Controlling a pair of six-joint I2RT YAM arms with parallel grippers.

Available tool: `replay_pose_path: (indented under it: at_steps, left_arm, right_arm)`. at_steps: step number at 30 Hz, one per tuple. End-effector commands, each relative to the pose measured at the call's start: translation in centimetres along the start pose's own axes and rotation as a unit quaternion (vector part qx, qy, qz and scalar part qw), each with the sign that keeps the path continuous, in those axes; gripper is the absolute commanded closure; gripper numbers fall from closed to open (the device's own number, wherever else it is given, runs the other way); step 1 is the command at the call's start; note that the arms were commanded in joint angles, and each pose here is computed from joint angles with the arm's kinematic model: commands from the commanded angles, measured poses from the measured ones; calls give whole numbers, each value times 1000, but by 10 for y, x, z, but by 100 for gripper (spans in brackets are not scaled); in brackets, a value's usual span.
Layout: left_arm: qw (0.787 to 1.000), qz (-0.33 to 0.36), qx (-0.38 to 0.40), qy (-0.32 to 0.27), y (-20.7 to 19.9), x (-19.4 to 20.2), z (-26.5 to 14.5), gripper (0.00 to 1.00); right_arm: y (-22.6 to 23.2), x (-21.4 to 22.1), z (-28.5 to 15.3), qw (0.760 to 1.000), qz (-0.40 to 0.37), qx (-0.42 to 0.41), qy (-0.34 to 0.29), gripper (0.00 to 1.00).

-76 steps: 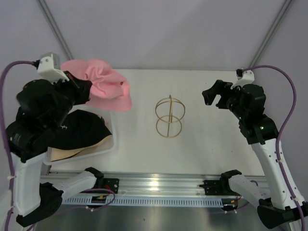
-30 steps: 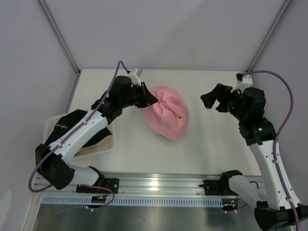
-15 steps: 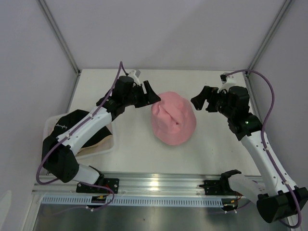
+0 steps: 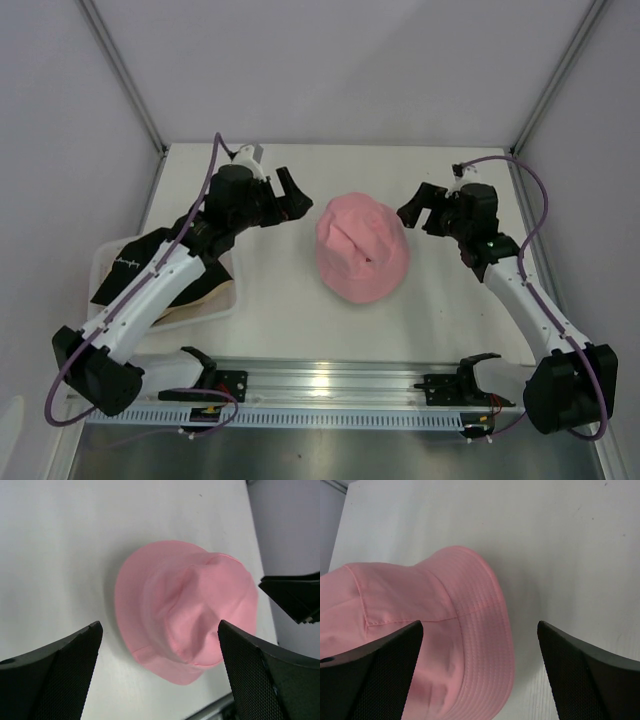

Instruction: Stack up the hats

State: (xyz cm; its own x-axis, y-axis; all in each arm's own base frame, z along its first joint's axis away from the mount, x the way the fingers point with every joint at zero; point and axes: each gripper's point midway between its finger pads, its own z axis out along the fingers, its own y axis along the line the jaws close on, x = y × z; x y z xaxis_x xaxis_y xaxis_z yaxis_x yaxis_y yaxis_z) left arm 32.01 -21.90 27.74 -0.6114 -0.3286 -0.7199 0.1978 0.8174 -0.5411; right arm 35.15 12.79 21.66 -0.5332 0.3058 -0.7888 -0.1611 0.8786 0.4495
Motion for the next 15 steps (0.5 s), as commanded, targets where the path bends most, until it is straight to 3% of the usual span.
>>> replay_pose_path:
  at_steps: [1, 3, 5, 7, 10, 15]
  left_arm:
    - [993, 24, -104, -57, 40, -19, -35, 0]
    - [982, -13, -174, -74, 60, -27, -58, 0]
    - [952, -55, -287, -94, 103, -28, -94, 0]
    - [934, -98, -329, -97, 122, -23, -111, 1]
    - [910, -99, -391, -94, 151, -13, -134, 0]
    - [839, -85, -526, -111, 201, -15, -169, 1]
  right_arm:
    - [5, 13, 11, 1000, 6, -22, 5, 0]
    - [-5, 45, 20, 999, 12, -9, 36, 1]
    - [-17, 74, 24, 998, 26, 5, 57, 1]
    - [-21, 88, 30, 997, 34, 9, 62, 1]
    - [-29, 96, 36, 997, 33, 26, 71, 1]
    - [-46, 70, 14, 993, -14, 93, 68, 1]
